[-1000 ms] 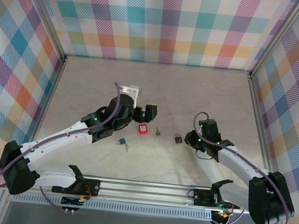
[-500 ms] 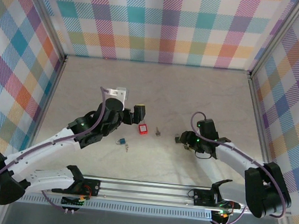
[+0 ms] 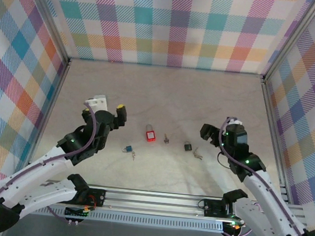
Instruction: Lock with the key
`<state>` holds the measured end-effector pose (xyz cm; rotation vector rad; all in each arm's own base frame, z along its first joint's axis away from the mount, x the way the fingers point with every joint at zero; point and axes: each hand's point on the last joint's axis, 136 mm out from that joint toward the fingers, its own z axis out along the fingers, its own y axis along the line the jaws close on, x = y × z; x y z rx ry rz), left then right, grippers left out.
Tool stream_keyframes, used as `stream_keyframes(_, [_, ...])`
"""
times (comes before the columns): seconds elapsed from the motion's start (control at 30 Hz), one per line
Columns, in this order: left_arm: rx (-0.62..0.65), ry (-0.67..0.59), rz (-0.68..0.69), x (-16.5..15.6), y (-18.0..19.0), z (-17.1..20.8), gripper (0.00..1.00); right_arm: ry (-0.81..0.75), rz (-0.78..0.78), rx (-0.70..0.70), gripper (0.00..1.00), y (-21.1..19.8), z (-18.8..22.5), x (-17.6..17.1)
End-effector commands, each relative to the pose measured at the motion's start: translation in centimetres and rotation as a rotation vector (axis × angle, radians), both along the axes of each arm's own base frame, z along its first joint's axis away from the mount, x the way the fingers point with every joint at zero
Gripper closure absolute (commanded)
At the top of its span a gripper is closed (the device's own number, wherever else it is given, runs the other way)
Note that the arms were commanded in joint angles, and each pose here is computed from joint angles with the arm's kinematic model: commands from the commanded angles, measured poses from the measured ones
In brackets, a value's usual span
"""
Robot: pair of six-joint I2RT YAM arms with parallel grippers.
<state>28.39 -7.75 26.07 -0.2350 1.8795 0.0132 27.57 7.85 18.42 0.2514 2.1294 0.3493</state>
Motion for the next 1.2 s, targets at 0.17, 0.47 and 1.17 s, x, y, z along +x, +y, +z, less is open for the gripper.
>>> stream_keyframes(0.17, [0.092, 0.04, 0.223, 1.8, 7.7, -3.7, 0.0, -0.276, -0.232, -0.615, 0.01, -6.3, 3.5, 6.4])
stream_keyframes(0.47, [0.005, 0.082, 0.264, 5.1, 13.1, -11.5, 0.0, -0.186, -0.175, -0.492, 0.01, -6.9, -5.7, 9.8])
stream_keyframes(1.17, [0.087, 0.043, 0.051, 10.9, 8.9, -17.5, 0.0, -0.233, 0.035, -0.251, 0.01, -6.8, -9.2, 12.1])
